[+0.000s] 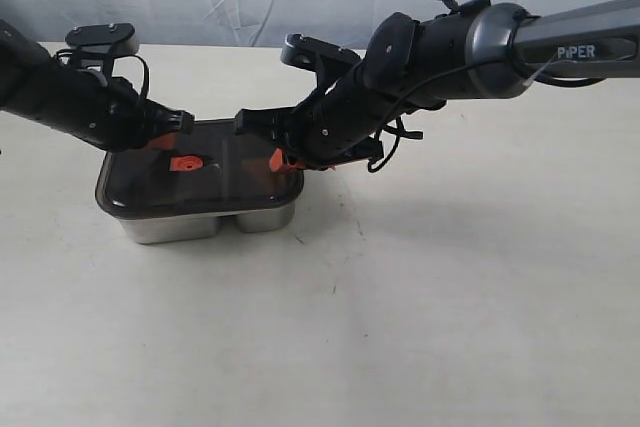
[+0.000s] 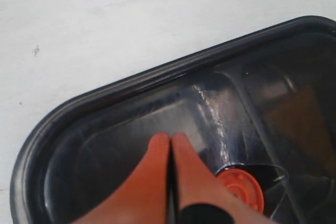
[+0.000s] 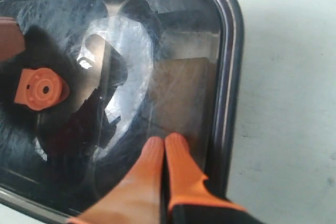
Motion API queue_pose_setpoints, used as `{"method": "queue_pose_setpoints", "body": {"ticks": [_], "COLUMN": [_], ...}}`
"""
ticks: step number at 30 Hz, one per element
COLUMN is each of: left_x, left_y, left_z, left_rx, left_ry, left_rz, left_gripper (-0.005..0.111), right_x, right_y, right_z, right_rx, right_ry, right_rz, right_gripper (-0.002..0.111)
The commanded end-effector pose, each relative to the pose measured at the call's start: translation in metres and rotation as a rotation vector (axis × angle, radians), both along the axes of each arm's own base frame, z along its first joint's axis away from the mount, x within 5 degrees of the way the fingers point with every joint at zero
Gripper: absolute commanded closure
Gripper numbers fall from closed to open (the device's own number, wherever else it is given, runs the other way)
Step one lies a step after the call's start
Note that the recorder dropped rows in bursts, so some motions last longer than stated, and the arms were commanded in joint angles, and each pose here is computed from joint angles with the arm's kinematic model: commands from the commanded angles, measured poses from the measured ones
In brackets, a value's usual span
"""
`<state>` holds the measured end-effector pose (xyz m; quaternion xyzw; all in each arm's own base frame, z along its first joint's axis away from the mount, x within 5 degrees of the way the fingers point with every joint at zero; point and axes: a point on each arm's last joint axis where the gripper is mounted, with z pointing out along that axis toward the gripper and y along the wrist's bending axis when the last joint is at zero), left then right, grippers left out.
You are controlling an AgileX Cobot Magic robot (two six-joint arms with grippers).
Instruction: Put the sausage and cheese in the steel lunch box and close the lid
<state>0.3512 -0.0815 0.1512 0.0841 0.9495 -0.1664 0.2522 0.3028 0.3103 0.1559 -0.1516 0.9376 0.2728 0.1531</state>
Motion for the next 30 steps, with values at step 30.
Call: {"method": "queue_pose_setpoints", "body": {"ticks": [30], "left_x": [-0.179], "left_y": [0.035], "left_z": [0.200], "left_rx": [-0.036], "left_ry": [-0.803], "left_rz": [0.037], "left_gripper": [0.107], "right_x": [-0.104], "right_y": [-0.166], "right_z": [0.184], "right_rx": [-0.114], "right_ry": [-0.528], "right_rz": [-0.052], "right_gripper": [0.108]}}
